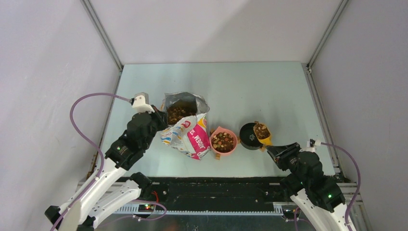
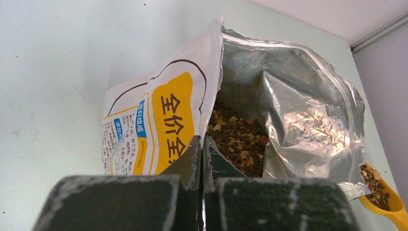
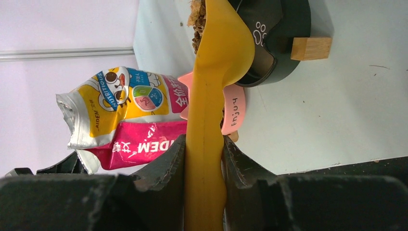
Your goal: Serve the pet food
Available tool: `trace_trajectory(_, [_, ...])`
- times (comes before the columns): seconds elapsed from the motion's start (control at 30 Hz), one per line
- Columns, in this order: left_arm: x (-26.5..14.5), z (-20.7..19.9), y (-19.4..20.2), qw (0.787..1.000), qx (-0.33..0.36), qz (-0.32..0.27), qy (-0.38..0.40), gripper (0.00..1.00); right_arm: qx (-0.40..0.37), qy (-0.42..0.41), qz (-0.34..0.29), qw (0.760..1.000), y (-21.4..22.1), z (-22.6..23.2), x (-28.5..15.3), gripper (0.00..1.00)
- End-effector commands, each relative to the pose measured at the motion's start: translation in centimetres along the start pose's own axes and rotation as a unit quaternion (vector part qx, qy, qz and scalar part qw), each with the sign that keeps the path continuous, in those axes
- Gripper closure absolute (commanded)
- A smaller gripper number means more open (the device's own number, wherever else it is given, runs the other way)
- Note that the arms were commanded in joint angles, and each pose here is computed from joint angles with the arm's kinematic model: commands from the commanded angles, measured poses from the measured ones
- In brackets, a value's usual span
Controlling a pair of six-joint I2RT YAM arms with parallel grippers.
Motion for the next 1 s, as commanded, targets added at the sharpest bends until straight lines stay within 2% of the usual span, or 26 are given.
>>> trace_trajectory(0.0, [0.4, 0.1, 0.4, 1.000, 0.007, 0.002, 0.002, 1.00, 0.029, -0.031, -0.029, 0.999, -0.5, 0.2, -0.8, 1.00])
trace_trajectory(0.33, [0.3, 0.3, 0.3, 1.000, 0.008, -0.001, -0.007, 1.00, 0.032, -0.005, -0.006, 0.999, -0.4, 0.4, -0.9, 1.00])
trace_trajectory(0.57, [0.3, 0.3, 0.3, 1.000, 0.008, -0.003, -0.011, 1.00, 0.016, 0.045, 0.020, 0.999, -0.6, 1.4, -0.8, 1.00])
trace_trajectory(0.97, [0.4, 0.5, 0.3, 1.000, 0.014, -0.005, -0.023, 1.00, 0.010, 0.066, 0.017, 0.998, -1.3, 2.3, -1.3, 1.00])
Point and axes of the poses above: each gripper's point midway between its finger pads, its own x axis out along the fingers, its own z axis along the line the jaws close on, y = z × x, the point moved 10 cm from there along -x, back along the fingers, and after that the axes turned 10 degrees about -x, right-handed, at the moved point
